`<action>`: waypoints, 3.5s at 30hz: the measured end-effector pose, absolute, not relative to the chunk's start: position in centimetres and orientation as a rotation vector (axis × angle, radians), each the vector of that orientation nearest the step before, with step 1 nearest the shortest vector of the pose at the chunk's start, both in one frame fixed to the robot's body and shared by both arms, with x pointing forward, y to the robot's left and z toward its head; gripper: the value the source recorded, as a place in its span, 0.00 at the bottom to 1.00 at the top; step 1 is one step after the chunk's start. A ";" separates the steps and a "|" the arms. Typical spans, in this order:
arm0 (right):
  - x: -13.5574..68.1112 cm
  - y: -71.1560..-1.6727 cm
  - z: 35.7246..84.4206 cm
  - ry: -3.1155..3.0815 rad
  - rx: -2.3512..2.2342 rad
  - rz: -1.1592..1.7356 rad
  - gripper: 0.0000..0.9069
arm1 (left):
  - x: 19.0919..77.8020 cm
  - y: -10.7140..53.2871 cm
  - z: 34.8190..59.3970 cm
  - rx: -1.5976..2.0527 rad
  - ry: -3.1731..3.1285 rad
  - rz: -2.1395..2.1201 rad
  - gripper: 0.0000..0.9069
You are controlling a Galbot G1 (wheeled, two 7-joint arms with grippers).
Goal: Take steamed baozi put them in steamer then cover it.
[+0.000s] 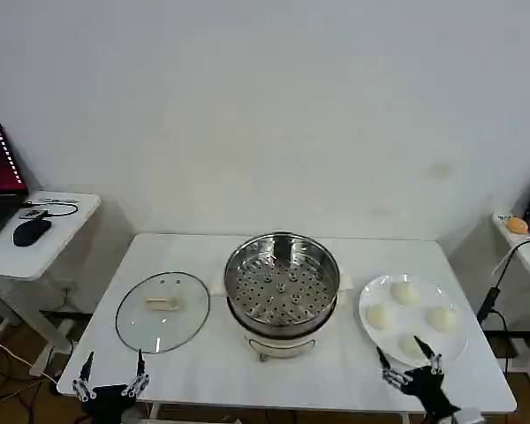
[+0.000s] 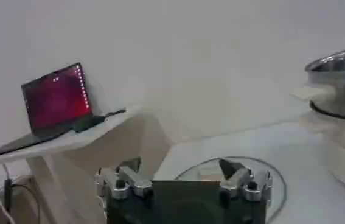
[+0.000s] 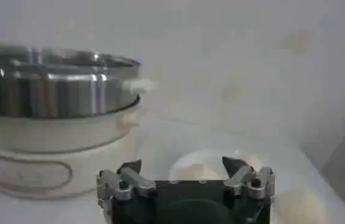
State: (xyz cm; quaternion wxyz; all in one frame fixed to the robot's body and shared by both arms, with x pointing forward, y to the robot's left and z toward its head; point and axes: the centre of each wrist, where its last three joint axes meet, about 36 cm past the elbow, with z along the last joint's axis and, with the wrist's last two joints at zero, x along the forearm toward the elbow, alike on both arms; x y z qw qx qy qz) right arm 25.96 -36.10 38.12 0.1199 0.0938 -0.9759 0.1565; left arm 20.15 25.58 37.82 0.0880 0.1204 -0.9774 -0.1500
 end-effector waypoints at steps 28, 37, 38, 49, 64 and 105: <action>54.9 -48.0 52.7 -1.673 1.068 1.783 1.00 | 21.0 24.8 37.9 0.282 -2.817 -0.594 1.00; 61.5 -47.7 50.9 -1.489 1.150 1.665 1.00 | 21.6 25.2 37.7 0.289 -2.811 -0.611 1.00; 62.0 -47.5 50.5 -1.477 1.158 1.650 1.00 | 21.5 25.2 37.7 0.290 -2.810 -0.612 1.00; 65.5 -45.3 48.2 -1.394 1.185 1.547 1.00 | 21.6 25.4 37.3 0.283 -2.798 -0.631 1.00; 66.8 -44.1 46.1 -1.351 1.169 1.496 0.94 | 21.6 25.3 37.2 0.285 -2.798 -0.634 1.00; 68.8 -41.7 57.9 -1.485 1.210 1.642 0.70 | 20.8 24.8 37.8 0.290 -2.808 -0.625 1.00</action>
